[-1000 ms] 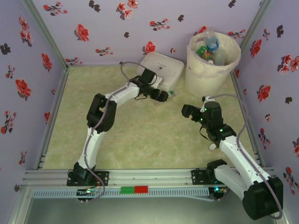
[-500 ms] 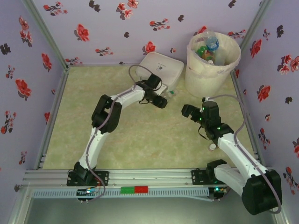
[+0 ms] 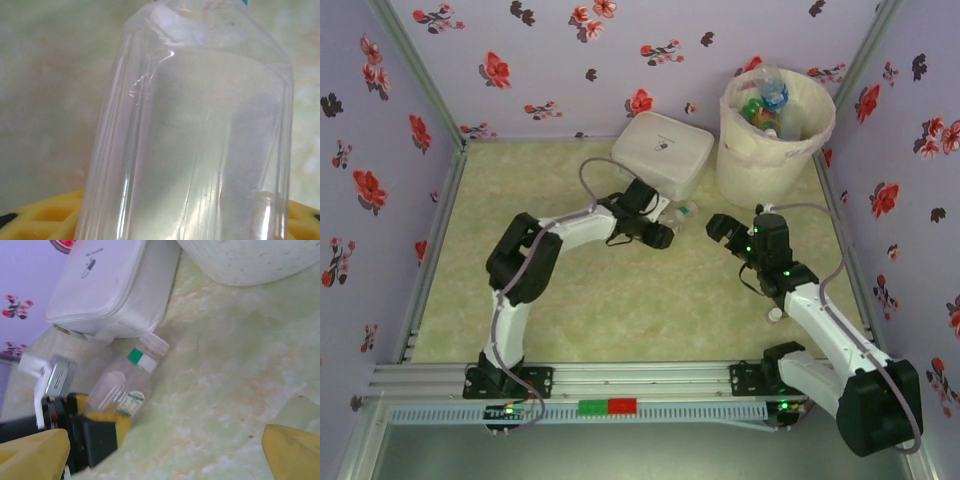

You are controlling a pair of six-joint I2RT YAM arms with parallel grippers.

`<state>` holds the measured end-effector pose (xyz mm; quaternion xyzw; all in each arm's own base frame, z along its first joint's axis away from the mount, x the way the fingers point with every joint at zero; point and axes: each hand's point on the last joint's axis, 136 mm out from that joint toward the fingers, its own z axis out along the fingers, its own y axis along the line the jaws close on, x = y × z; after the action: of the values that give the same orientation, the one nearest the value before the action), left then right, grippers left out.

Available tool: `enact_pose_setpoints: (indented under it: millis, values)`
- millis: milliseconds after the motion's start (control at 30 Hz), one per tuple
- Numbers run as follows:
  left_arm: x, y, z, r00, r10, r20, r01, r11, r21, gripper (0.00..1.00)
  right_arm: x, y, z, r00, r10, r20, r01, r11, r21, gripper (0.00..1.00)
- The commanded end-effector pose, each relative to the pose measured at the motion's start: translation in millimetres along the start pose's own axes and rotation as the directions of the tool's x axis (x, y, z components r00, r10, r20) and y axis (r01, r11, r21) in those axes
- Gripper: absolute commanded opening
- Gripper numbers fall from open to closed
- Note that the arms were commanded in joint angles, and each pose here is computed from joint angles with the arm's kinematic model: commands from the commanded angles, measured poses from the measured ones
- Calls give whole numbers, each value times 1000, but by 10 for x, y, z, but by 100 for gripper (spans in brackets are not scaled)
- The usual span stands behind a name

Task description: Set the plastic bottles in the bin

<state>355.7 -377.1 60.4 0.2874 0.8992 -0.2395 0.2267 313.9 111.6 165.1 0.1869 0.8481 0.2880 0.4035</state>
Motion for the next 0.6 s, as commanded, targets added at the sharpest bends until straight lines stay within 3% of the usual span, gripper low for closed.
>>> enact_pose_setpoints:
  millis: [0,133,267,567]
  values:
    - [-480,-421,-402,963,-132,233,82,974,210,41,-121,355,21,996,92,-3,-91,982,-163,99]
    - [-513,-604,-614,917,-248,313,129,926,355,41,-121,559,56,990,137,-28,-139,950,-281,99]
    - [-505,-714,-750,878,-323,354,144,883,447,40,-100,660,58,991,127,-29,-130,940,-317,100]
    - [-457,-972,-877,866,-341,365,105,839,534,40,91,786,239,992,87,-89,-112,936,-332,93]
